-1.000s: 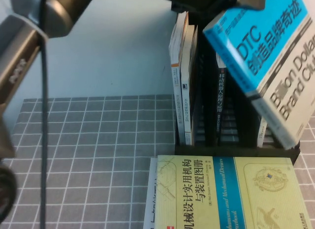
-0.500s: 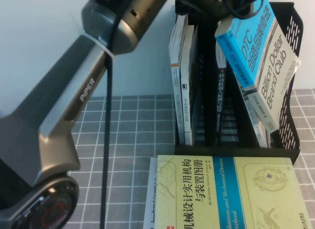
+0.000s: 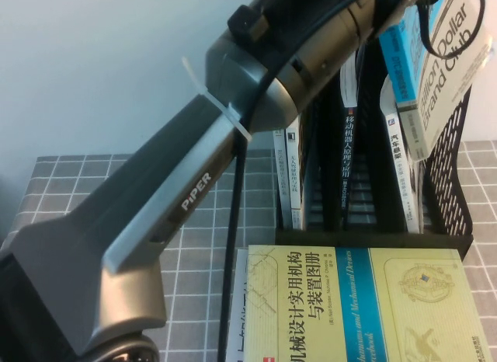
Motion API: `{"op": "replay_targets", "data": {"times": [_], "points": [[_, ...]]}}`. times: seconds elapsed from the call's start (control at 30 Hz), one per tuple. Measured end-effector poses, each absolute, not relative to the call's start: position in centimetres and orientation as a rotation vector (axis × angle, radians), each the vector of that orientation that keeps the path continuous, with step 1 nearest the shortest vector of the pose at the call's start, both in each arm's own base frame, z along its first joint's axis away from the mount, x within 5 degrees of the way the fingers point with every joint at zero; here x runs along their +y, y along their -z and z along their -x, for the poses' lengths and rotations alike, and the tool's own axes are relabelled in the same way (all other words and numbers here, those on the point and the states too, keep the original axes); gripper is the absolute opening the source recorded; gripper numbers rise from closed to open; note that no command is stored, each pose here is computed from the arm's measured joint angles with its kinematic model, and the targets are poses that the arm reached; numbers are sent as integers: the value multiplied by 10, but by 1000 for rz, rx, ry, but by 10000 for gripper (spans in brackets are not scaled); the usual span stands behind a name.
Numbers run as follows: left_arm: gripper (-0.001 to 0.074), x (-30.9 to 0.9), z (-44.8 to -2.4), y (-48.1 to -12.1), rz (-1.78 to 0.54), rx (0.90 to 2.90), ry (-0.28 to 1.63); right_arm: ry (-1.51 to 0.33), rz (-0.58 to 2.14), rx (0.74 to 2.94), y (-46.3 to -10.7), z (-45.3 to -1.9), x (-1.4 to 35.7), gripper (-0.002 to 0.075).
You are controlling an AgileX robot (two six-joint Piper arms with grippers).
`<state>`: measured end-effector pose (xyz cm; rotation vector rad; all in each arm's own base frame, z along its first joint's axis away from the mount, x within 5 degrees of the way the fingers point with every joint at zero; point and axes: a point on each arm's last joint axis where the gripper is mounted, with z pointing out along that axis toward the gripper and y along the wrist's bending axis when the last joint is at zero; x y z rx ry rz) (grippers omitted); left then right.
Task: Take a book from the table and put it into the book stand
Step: Place the book on the book shelf
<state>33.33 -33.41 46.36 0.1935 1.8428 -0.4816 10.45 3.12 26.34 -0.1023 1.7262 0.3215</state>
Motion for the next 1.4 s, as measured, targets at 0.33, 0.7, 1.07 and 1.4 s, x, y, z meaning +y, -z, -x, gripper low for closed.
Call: {"op": "replay_targets", "data": {"times": [0.33,0.7,1.07,1.4], "points": [[184,-331,-332,-462,-93,1873,468,-366,126,1750,-253,-103,35,-3],[183,-314,-314,-487,-59,1914,523,-359,144,1747,-254,-102,35,-3],[183,-314,-315,-502,-89,1770,548,-387,140,1746,-254,-102,37,-3],[183,-344,-337,-455,-139,1867,516,-455,189,1732,-255,-100,43,-3]]}}
